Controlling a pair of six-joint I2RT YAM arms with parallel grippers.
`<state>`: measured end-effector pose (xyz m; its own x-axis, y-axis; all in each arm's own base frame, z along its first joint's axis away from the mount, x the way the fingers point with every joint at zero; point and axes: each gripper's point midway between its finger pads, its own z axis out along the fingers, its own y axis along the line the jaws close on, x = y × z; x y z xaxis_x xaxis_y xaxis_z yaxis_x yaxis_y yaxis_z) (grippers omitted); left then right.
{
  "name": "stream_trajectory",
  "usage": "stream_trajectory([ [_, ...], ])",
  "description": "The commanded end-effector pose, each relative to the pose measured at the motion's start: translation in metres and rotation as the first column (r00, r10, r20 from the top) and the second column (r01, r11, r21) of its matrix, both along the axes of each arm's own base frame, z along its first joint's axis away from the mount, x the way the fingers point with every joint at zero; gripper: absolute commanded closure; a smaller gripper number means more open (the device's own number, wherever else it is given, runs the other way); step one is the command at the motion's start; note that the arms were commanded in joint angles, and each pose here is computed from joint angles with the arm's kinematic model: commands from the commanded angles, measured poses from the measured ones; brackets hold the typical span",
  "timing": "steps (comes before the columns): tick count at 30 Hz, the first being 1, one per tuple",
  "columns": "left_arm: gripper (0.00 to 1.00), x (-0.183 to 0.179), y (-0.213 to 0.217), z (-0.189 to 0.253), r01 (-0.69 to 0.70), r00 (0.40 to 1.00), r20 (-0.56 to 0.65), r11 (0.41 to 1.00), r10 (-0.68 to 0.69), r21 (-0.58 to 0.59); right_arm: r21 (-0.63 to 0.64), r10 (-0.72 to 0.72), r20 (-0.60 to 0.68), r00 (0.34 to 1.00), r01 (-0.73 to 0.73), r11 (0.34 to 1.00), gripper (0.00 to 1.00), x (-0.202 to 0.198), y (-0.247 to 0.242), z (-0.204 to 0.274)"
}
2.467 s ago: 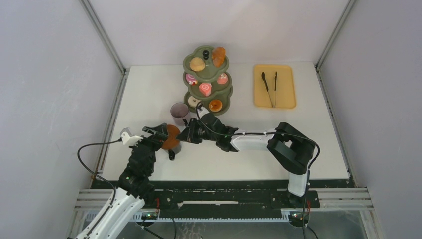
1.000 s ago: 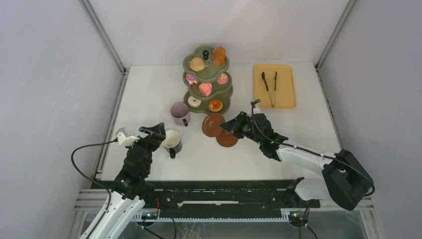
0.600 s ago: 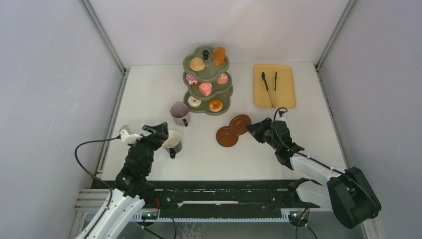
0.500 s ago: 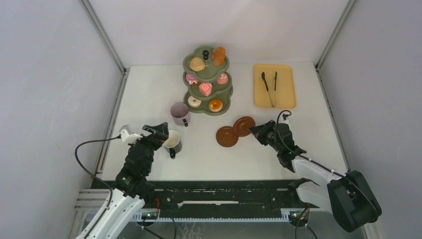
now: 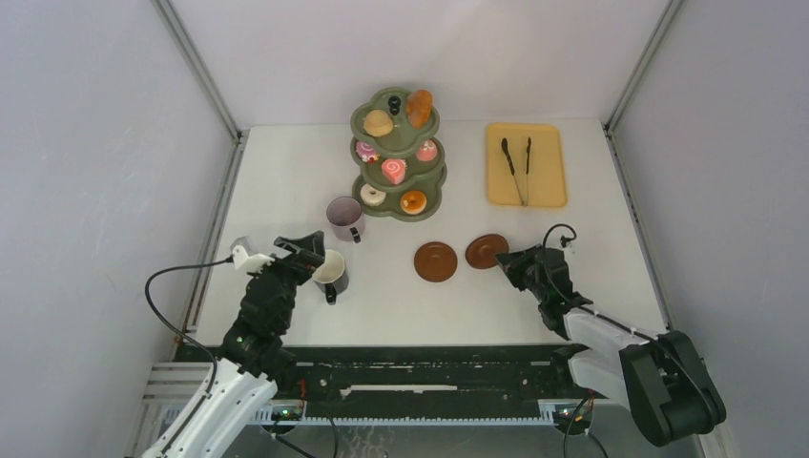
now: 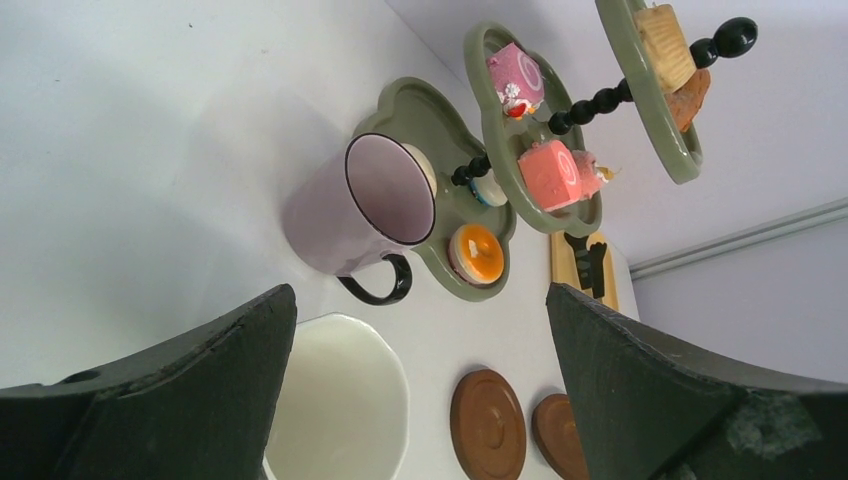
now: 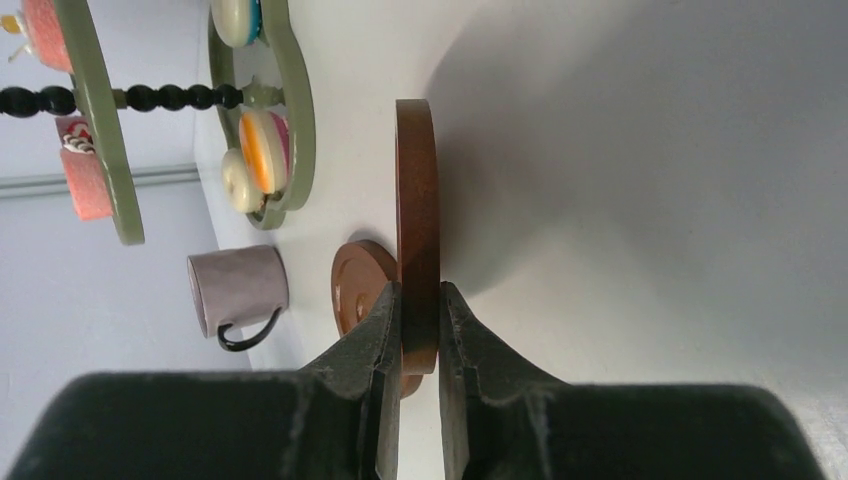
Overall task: Serve the afternoon tea
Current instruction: Place the coaster at the center of the board.
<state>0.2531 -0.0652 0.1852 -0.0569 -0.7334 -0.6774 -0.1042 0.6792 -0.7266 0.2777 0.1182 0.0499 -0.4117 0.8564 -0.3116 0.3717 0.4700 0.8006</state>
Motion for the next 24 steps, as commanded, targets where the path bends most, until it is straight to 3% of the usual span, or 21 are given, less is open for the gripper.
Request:
stream_trajectory([
  [1,0.00,0.002,-0.003,0.031,0.019,0.997,0.079,1.000,-0.018,-0.015,0.021,-0.064,0.022,0.998,0.064,0.998,1.00,0.010,-0.007,0.004],
  [4,0.00,0.002,-0.004,0.031,0.020,0.997,0.081,1.000,-0.018,-0.019,0.023,-0.092,-0.029,0.995,0.093,0.995,0.99,0.005,-0.011,-0.009],
  [16,0.00,-0.001,-0.003,0.031,0.021,0.996,0.092,0.999,-0.018,-0.036,0.031,-0.109,-0.197,0.974,0.117,0.993,0.79,-0.015,-0.002,-0.050],
  [24,0.00,-0.005,0.000,0.036,0.017,0.994,0.106,0.999,-0.013,-0.044,0.043,-0.104,-0.244,0.964,0.118,0.992,0.57,-0.020,0.006,-0.054],
])
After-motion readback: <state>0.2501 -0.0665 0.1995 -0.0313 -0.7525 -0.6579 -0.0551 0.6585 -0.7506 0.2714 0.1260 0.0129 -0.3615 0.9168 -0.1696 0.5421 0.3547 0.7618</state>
